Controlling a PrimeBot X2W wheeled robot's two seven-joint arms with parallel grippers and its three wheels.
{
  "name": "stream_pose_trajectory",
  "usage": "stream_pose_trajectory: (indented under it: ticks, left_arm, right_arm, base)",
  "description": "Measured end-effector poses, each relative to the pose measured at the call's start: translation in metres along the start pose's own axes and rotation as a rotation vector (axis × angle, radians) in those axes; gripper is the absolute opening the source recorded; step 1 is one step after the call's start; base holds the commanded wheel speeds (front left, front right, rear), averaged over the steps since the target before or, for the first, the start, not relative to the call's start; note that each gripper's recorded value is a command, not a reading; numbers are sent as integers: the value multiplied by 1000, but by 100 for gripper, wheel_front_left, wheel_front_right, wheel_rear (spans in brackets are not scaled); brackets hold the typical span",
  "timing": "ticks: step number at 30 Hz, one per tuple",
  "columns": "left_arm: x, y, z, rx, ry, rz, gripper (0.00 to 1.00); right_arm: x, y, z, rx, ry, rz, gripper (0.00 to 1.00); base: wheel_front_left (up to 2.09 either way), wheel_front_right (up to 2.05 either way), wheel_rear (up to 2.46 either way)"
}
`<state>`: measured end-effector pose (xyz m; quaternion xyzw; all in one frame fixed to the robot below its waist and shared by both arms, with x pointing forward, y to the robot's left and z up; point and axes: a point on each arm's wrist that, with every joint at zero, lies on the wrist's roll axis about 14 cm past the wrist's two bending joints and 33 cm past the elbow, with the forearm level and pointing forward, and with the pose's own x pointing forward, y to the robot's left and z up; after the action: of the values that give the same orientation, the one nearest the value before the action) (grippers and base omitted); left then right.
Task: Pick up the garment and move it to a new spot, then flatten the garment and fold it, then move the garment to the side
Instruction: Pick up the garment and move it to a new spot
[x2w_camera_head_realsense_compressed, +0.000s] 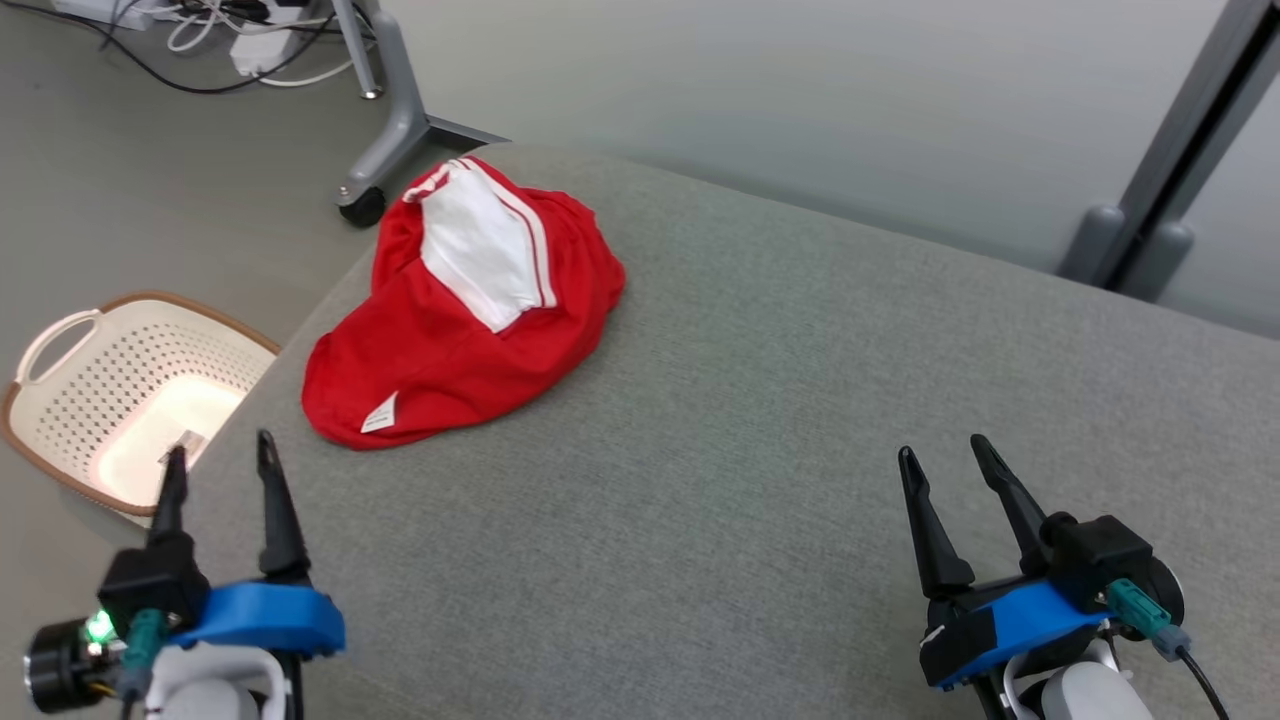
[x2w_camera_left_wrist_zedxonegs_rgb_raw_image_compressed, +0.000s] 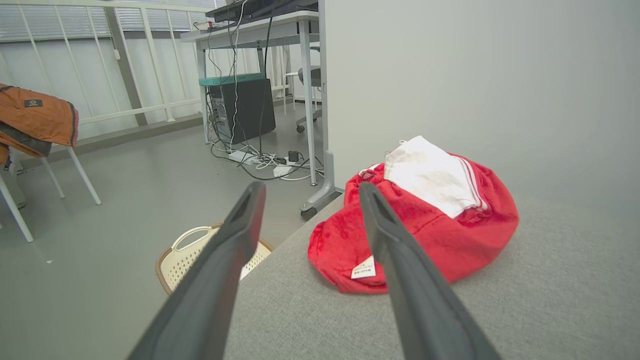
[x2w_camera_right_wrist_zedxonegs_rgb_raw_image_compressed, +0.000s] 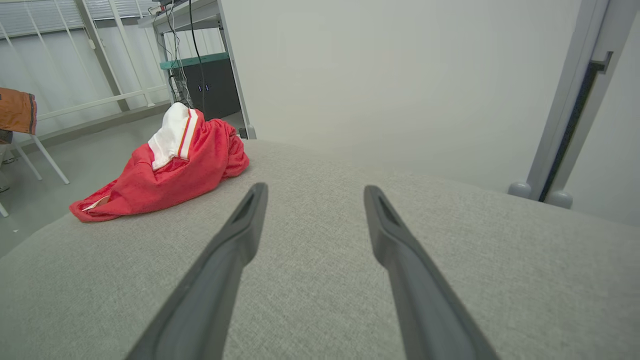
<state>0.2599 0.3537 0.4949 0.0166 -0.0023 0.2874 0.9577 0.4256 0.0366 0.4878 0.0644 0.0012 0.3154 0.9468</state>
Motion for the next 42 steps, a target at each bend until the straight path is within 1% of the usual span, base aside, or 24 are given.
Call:
stream_pose_trajectory:
  ticks: [4,7,12,13,15,21,26,30,31,32,33,34,35,36,37,38,42]
  left_arm:
    - [27,-2,20,12,-51,-17,100]
    - [52,-11,35,23,-89,-40,100]
    - [101,-39,58,16,-147,-103,100]
    - [121,-52,64,14,-161,-130,100]
    - [142,-63,70,17,-174,-148,100]
    - [195,-98,67,30,-151,-206,100]
    - [225,-121,43,35,-64,-247,100]
    - [234,-133,1,40,83,-261,100]
    - [235,-133,-13,48,133,-257,100]
    - [235,-133,-13,48,133,-257,100]
    - [232,-134,-38,65,220,-262,100]
    - [229,-135,-47,64,251,-265,100]
    - [229,-135,-47,64,251,-265,100]
    - [223,-136,-68,50,322,-264,100]
    - [223,-136,-68,50,322,-264,100]
    - [216,-133,-86,45,390,-257,100]
    - [207,-128,-104,32,457,-245,100]
  right_arm:
    - [-1,-14,-2,-12,1,-31,100]
    - [-1,-28,-6,-17,4,-61,100]
    - [-1,-55,-15,-35,15,-119,100]
    - [-1,-68,-17,-43,15,-149,100]
    - [-1,-82,-19,-52,11,-176,100]
    - [-10,-119,-19,-88,-1,-264,100]
    - [-16,-136,-17,-109,-18,-304,100]
    - [-17,-143,-18,-122,-22,-317,100]
    - [-17,-144,-19,-122,-22,-319,100]
    - [-17,-144,-19,-122,-22,-319,100]
    - [-15,-146,-20,-122,-24,-321,100]
    - [-14,-147,-20,-124,-26,-321,100]
    - [-14,-147,-20,-124,-26,-321,100]
    - [-12,-147,-21,-123,-28,-320,100]
    - [-12,-147,-21,-123,-28,-320,100]
    - [-11,-147,-23,-123,-23,-317,100]
    - [-11,-146,-24,-122,-22,-314,100]
  base:
    - [0,0,0]
    - [0,0,0]
    - [0,0,0]
    - [0,0,0]
    - [0,0,0]
    - [0,0,0]
    - [0,0,0]
    - [0,0,0]
    - [0,0,0]
    - [0,0,0]
    - [0,0,0]
    - [0,0,0]
    - [0,0,0]
    - [0,0,0]
    - [0,0,0]
    - [0,0,0]
    - [0,0,0]
